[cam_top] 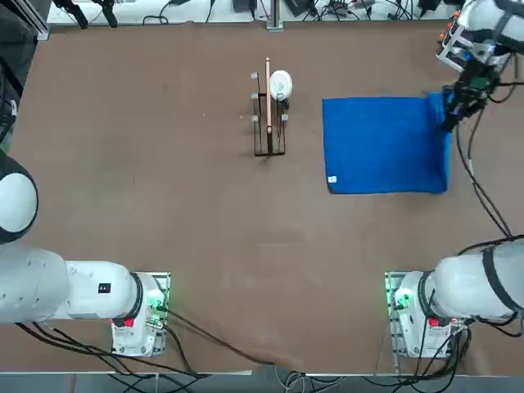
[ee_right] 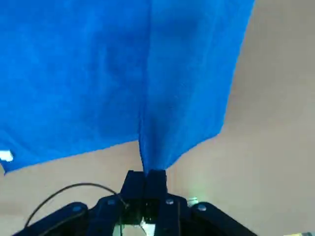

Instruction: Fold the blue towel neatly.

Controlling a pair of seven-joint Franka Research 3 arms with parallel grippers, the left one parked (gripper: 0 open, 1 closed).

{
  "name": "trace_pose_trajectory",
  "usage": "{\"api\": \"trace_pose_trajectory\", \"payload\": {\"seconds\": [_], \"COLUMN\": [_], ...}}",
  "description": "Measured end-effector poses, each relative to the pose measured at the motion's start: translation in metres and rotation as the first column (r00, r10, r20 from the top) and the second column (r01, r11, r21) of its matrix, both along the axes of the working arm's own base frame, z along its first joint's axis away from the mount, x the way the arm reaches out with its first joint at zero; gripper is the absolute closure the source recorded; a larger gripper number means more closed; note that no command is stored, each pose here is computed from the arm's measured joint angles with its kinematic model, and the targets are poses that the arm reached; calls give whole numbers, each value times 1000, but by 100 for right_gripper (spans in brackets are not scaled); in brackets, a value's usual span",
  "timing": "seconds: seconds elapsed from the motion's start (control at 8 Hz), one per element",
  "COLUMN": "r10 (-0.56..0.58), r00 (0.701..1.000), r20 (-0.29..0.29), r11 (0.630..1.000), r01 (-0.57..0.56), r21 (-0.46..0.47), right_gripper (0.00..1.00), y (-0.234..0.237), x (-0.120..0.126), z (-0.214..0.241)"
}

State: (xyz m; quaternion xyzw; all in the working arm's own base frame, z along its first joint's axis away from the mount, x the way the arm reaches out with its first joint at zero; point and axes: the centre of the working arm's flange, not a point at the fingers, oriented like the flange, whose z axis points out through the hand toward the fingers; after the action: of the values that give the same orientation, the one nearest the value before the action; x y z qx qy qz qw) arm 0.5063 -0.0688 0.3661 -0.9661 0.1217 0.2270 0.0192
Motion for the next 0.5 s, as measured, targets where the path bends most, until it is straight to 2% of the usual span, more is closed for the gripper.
{"api": "trace_pose_trajectory", "payload": {"seconds": [0.25, 0.5], "r10": [90, 100], "r00": [996, 995], "r20": [-20, -8], "r11": [995, 994], "r01": [-91, -101], "r21": [-27, -48], "right_gripper": [98, 98], "y": [84, 162], "x": [1, -5], "z": [-5, -7]}}
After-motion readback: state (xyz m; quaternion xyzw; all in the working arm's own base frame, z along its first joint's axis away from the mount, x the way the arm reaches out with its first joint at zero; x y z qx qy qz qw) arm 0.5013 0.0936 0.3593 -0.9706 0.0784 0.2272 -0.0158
